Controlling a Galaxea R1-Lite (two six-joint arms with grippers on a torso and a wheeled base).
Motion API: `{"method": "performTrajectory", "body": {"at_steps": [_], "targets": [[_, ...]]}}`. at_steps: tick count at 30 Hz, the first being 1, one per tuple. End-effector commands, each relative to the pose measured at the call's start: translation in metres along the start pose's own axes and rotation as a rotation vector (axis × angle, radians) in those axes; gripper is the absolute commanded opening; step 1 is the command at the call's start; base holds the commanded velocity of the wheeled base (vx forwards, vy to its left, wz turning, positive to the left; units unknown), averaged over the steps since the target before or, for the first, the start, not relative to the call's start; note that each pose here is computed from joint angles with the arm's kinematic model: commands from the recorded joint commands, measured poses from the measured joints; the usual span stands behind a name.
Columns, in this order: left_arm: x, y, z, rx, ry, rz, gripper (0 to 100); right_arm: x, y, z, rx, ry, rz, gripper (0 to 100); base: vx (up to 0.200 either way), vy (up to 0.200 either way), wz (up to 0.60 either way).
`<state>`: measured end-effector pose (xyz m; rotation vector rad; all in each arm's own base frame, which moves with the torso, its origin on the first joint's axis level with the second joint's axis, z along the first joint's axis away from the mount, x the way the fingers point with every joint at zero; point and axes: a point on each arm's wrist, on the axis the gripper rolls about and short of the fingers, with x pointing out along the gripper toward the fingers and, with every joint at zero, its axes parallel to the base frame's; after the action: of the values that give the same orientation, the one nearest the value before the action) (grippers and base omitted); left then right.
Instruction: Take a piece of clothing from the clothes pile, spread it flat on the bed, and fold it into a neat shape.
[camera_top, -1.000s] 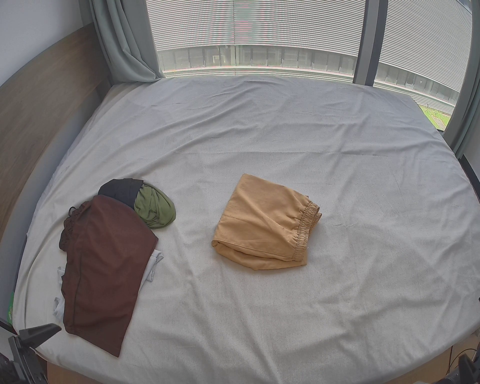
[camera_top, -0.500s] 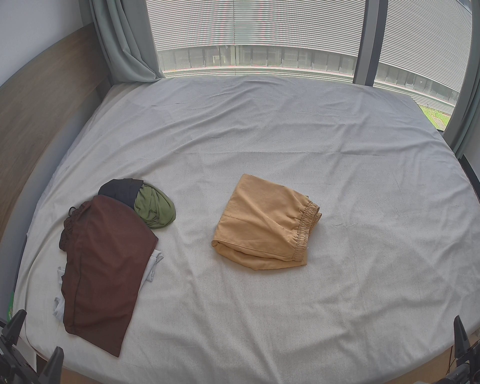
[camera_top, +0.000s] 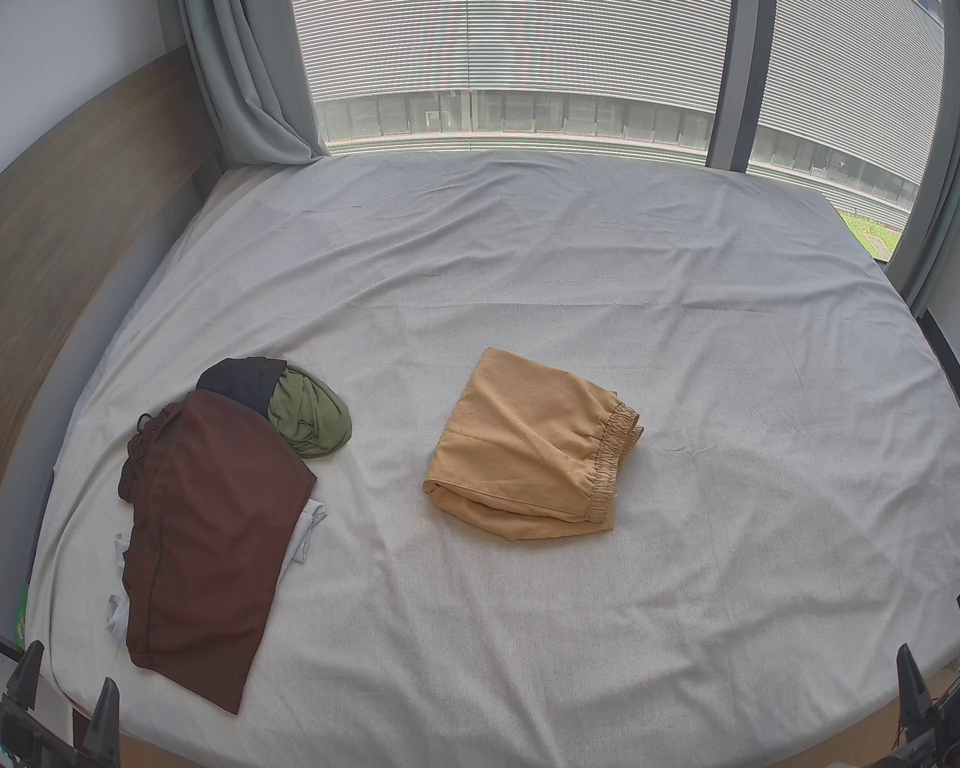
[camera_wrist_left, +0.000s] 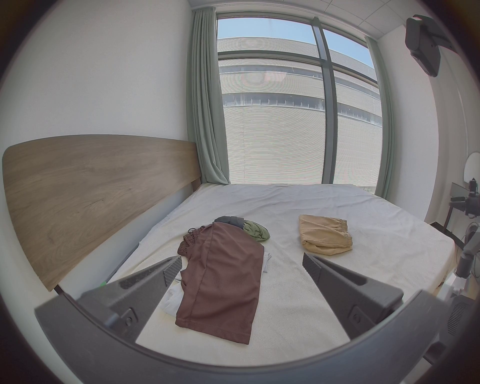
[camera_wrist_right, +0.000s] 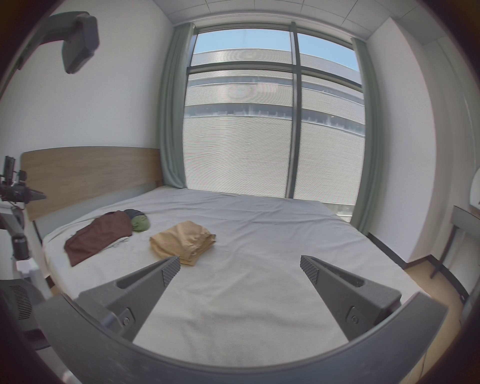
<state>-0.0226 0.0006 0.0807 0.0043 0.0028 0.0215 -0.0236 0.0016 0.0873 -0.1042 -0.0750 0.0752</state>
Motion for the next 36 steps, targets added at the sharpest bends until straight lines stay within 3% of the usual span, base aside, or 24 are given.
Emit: {"method": "performTrajectory", "body": {"at_steps": [1, 3, 4, 5, 9, 11, 12, 14, 17, 36], "targets": [[0.0, -0.0001, -0.0055, 0.0, 0.003, 0.0, 100, -0.0001, 0.0035, -0.0046, 0.018, -0.009, 0.136, 100, 0.0, 0.0, 0.0], [0.0, -0.0001, -0.0057, 0.0, 0.005, 0.0, 100, 0.0, 0.0023, -0.0047, 0.024, -0.004, 0.085, 100, 0.0, 0.0, 0.0], [0.0, -0.0001, -0.0055, -0.004, 0.003, -0.002, 100, 0.0001, -0.0009, -0.0052, 0.025, 0.01, -0.055, 100, 0.0, 0.0, 0.0], [0.0, -0.0001, -0.0055, -0.006, 0.003, -0.002, 100, 0.0, -0.0021, -0.0059, 0.029, 0.021, -0.108, 100, 0.0, 0.0, 0.0], [0.0, -0.0001, -0.0055, -0.009, 0.003, -0.005, 100, -0.0001, -0.0002, -0.0061, 0.042, 0.023, -0.028, 100, 0.0, 0.0, 0.0], [0.0, -0.0001, -0.0055, -0.004, 0.003, -0.005, 100, -0.0002, 0.0028, -0.0061, 0.088, 0.017, 0.103, 100, 0.0, 0.0, 0.0], [0.0, -0.0001, -0.0055, -0.003, 0.003, -0.005, 100, -0.0001, 0.0029, -0.0066, 0.117, 0.02, 0.106, 100, 0.0, 0.0, 0.0], [0.0, -0.0001, -0.0055, -0.003, 0.003, -0.006, 100, 0.0, 0.002, -0.0067, 0.129, 0.023, 0.062, 100, 0.0, 0.0, 0.0], [0.0, -0.0002, -0.0055, -0.001, 0.003, -0.008, 100, -0.0002, -0.0008, -0.0121, 0.087, 0.078, -0.085, 100, 0.0, 0.0, 0.0], [0.0, -0.0002, -0.0055, 0.002, 0.003, -0.009, 100, -0.0003, -0.0003, -0.0118, 0.103, 0.076, -0.063, 100, 0.0, 0.0, 0.0]]}}
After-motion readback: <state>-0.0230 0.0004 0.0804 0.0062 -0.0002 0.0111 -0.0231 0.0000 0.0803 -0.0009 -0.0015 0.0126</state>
